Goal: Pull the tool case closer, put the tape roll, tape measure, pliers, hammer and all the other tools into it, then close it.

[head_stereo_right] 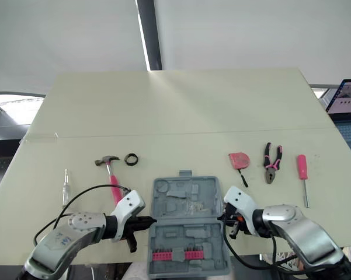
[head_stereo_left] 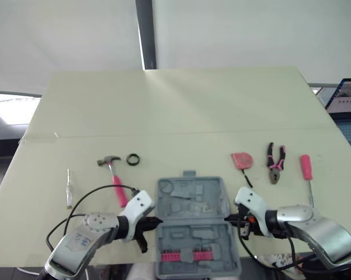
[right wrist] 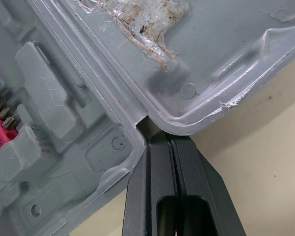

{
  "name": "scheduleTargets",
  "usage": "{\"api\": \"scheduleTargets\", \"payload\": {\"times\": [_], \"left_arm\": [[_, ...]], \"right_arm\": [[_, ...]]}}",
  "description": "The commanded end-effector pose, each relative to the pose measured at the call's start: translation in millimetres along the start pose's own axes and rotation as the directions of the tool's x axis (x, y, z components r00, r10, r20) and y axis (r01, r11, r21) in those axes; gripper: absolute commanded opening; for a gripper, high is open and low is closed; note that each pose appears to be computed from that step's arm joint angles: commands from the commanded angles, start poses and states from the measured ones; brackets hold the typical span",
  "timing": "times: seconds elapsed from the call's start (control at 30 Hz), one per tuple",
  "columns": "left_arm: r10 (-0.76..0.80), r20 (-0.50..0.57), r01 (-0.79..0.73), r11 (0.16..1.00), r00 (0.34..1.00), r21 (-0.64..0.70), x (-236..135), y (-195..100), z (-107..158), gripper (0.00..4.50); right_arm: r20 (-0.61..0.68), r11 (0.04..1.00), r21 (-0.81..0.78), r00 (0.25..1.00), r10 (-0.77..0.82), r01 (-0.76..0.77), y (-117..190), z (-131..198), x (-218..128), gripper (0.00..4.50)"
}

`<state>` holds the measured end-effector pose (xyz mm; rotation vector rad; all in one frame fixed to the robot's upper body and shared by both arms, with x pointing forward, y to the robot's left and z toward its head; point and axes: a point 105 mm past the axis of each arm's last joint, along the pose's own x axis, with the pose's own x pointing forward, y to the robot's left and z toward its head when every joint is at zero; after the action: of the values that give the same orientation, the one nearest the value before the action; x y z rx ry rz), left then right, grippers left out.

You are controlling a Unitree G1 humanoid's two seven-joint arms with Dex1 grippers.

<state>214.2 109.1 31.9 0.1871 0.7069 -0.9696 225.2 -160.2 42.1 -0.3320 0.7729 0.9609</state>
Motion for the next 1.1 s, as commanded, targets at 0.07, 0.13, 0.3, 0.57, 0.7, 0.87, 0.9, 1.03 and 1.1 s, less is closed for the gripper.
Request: {"api": "scheduleTargets", "payload": {"times": [0.07, 0.13, 0.3, 0.57, 0.7, 0.87, 0.9, 1.03, 1.1], "left_arm": [[-0.026, 0.001, 0.026, 1.000, 1.000, 0.010, -1.1, -8.9, -0.1, 0.05], [-0.022, -0.004, 0.022, 1.000, 1.000, 0.009, -1.5, -8.3, -1.3, 0.05], [0.022, -0.016, -0.022, 1.000, 1.000, 0.022, -6.8, 1.1, -4.0, 0.05], [0.075, -0.016, -0.075, 0.997, 0.997, 0.018, -20.0, 17.9, -3.2, 0.05], [0.095, 0.074, -0.098, 0.995, 0.993, 0.035, -34.9, 21.6, 10.1, 0.05], [0.130, 0.385, -0.182, 0.978, 0.914, 0.101, -70.9, 25.6, 47.9, 0.05], [0.129, 0.437, -0.193, 0.976, 0.890, 0.105, -79.8, 24.0, 51.3, 0.05], [0.105, 0.467, -0.172, 0.980, 0.878, 0.102, -95.4, 10.5, 39.1, 0.05], [0.108, 0.476, -0.177, 0.979, 0.873, 0.104, -100.9, 4.8, 32.2, 0.05]], "right_arm": [[0.015, 1.000, -0.018, 1.000, 0.010, -0.009, 3.6, 4.1, -2.5, 0.04], [0.013, 1.000, -0.016, 1.000, 0.007, -0.006, 3.1, 3.4, -3.2, 0.04], [0.004, 1.000, -0.007, 1.000, -0.021, 0.021, -4.1, -1.4, -7.0, 0.04], [0.012, 0.997, 0.002, 0.997, -0.073, 0.073, -16.5, -3.9, -18.1, 0.04], [0.021, 0.993, -0.006, 0.993, -0.116, 0.117, -26.0, -5.2, -32.1, 0.04], [0.100, 0.990, -0.024, 0.985, -0.139, 0.142, -29.8, 2.1, -58.3, 0.04], [0.125, 0.990, -0.032, 0.984, -0.129, 0.134, -27.3, 5.1, -64.0, 0.04], [0.189, 0.996, -0.011, 0.978, -0.086, 0.089, -16.1, 6.6, -81.5, 0.04], [0.218, 0.994, -0.026, 0.971, -0.094, 0.102, -14.5, 6.6, -87.7, 0.04]]}}
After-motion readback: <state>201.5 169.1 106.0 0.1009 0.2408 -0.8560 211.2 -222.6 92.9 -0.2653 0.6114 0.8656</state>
